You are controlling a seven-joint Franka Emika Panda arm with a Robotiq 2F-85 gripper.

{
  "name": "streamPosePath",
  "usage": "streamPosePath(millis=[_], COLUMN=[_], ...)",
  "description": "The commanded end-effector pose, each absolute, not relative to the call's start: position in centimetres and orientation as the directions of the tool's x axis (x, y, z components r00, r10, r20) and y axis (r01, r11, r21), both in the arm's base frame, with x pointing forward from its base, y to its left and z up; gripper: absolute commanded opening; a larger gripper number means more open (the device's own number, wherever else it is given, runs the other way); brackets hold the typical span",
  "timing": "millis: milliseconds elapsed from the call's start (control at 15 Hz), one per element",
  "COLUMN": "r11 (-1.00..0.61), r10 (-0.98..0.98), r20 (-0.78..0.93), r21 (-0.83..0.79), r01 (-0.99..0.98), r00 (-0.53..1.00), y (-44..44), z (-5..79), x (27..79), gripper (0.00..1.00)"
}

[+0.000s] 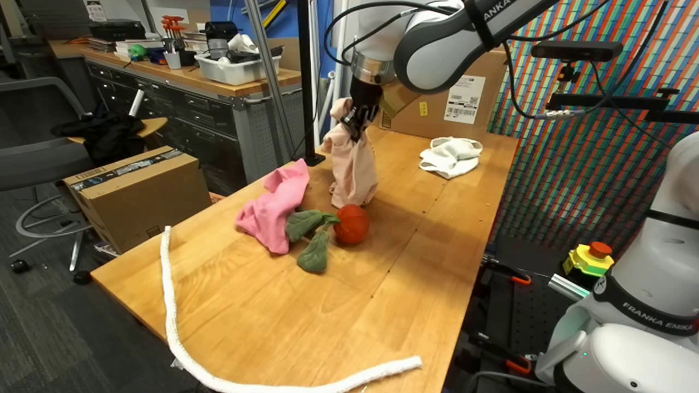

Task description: Move the towel to the right, move the rope to the left, move the peach shirt to the right, move the radish forwards

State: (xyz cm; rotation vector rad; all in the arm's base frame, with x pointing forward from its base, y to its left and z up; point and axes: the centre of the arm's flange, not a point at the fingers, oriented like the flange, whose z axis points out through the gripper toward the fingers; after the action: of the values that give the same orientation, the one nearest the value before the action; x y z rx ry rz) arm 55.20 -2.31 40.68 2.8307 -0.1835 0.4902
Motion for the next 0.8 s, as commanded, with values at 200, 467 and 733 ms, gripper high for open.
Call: streamPosePath(millis=[200, 467, 733], r11=[-0.937, -0.922, -0.898], r10=[-0.139, -0.178, -0.236], r20=[0.417, 0.474, 0.516], r21=[0.240, 0.226, 0.208], r01=[-0.256, -0.314, -0.387], r00=[0.898, 0.862, 0.824], y=[-6.5, -9.5, -13.1], z=[46.7, 49.1, 50.4], x=[54.9, 56.4, 57.9], gripper=[0.08, 0.08, 0.08])
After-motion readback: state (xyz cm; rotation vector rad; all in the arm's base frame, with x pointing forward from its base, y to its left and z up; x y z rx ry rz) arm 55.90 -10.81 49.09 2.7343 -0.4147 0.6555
